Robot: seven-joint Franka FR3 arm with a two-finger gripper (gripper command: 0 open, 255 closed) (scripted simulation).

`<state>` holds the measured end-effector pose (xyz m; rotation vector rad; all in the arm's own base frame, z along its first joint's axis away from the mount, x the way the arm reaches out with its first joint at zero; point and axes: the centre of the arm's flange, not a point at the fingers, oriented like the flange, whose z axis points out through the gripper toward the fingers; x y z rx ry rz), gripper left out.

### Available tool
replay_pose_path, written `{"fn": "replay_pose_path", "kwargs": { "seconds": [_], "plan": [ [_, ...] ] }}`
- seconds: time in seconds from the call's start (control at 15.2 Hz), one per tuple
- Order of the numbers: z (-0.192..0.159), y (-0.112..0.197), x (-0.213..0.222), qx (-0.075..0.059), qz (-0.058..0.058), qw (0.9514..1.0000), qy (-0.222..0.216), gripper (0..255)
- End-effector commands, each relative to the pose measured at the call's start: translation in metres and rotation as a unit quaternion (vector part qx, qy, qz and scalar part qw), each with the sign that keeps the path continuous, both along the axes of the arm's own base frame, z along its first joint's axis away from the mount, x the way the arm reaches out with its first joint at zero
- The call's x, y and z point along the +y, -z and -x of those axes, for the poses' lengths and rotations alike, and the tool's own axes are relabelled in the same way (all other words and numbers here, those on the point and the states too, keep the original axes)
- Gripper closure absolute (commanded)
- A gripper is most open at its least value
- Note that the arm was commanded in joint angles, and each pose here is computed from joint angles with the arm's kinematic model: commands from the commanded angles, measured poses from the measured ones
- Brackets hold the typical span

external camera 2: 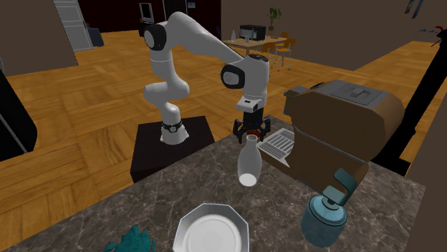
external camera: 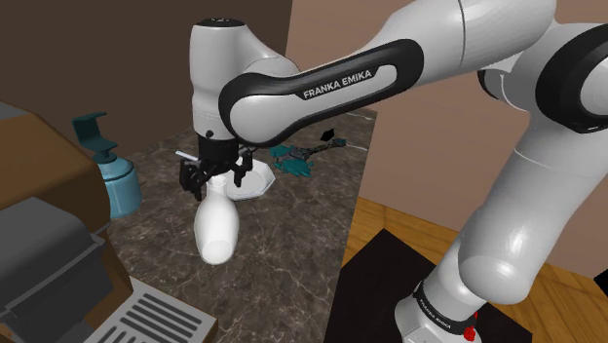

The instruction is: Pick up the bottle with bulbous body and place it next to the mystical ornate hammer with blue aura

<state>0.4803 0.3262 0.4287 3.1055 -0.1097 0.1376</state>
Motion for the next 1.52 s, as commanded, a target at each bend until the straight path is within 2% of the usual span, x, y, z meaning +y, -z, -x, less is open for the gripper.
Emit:
{"fn": "replay_pose_path", "kwargs": {
  "seconds": [0.0,0.33,0.4,0.99,1.45],
  "plan": [
    [0.000,0.002,0.000,0.000,0.000,1.0000,0.000,0],
    [0.000,0.002,0.000,0.000,0.000,1.0000,0.000,0],
    [0.000,0.002,0.000,0.000,0.000,1.0000,0.000,255],
    [0.000,0.002,0.000,0.000,0.000,1.0000,0.000,255],
    [0.000,-0.035,0.000,0.000,0.000,1.0000,0.000,255]
  ]
}}
